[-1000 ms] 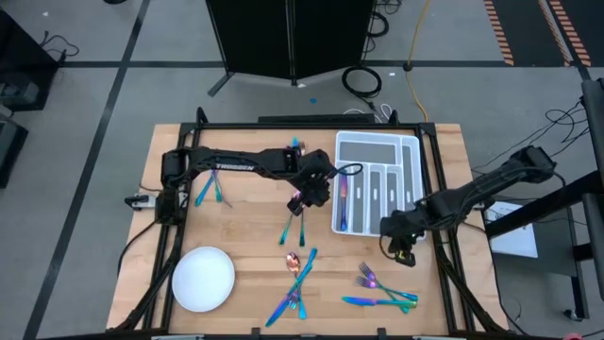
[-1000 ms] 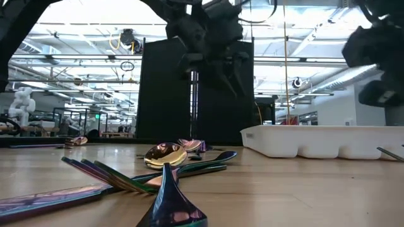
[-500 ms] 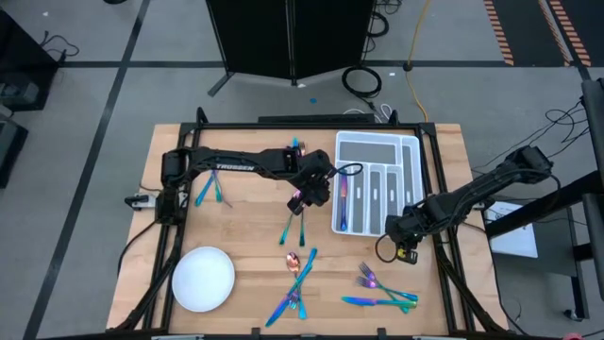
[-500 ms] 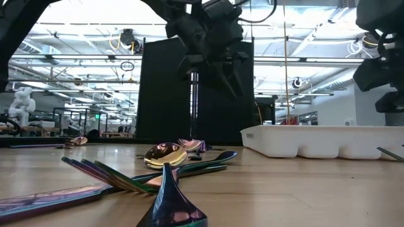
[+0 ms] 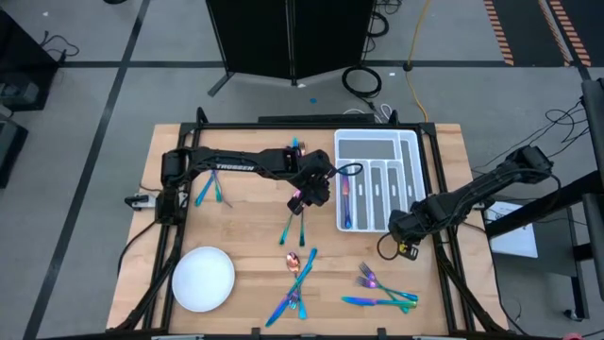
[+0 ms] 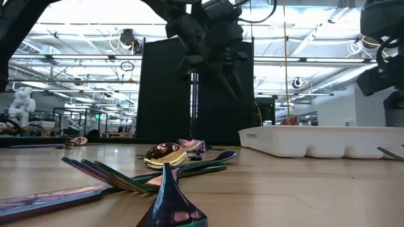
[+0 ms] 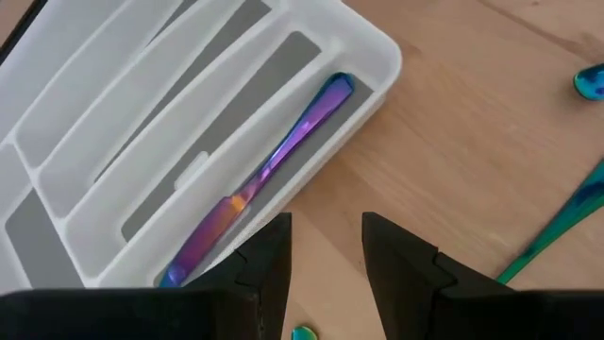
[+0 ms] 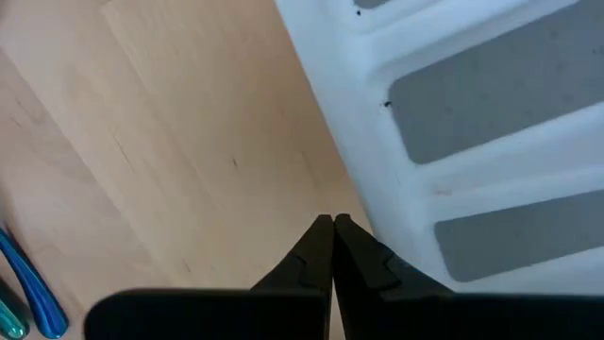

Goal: Sort silverware
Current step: Adjust the utensil organizer

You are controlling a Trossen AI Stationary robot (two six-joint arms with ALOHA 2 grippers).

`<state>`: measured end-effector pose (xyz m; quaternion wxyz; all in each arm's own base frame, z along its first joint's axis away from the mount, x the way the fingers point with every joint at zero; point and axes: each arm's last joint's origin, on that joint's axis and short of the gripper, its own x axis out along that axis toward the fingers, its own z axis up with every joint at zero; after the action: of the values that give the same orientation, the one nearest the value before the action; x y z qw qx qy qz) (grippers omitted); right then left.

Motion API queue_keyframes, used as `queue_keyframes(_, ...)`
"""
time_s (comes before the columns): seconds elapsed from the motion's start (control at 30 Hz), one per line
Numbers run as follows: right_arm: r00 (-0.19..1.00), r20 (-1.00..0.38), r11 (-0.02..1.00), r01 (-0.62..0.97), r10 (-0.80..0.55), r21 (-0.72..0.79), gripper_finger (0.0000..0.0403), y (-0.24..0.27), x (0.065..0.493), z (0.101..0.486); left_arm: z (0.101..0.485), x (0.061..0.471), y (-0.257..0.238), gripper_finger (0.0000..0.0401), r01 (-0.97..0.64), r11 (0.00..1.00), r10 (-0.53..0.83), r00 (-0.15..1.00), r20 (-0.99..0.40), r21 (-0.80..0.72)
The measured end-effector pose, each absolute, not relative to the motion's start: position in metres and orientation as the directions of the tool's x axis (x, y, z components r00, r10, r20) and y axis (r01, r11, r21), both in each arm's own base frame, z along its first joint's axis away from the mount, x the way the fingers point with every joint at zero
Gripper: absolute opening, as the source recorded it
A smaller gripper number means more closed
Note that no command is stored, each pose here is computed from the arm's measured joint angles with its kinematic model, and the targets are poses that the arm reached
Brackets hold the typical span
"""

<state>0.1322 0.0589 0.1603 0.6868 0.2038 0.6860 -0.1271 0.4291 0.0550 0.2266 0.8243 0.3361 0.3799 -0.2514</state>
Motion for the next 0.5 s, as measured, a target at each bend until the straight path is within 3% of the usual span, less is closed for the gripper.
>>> queue_keyframes(0.2,0.072,-0.987,0.895,0.415,0.147,0.163,0.0,0.061,0.136,0.163,0.226,0.429,0.055,0.0132,0.667,0.649,-0.147,0.583,-0.799,0.367)
queue_keyframes(0.33,0.135,-0.974,0.916,0.335,0.183,0.218,0.0,0.065,0.145,0.185,0.234,0.427,0.053,0.0132,0.664,0.645,-0.131,0.584,-0.801,0.378)
queue_keyframes(0.5,0.378,-0.878,0.921,0.132,0.294,0.365,0.0,0.074,0.165,0.224,0.257,0.416,0.043,0.0132,0.637,0.679,-0.139,0.6,-0.788,0.366)
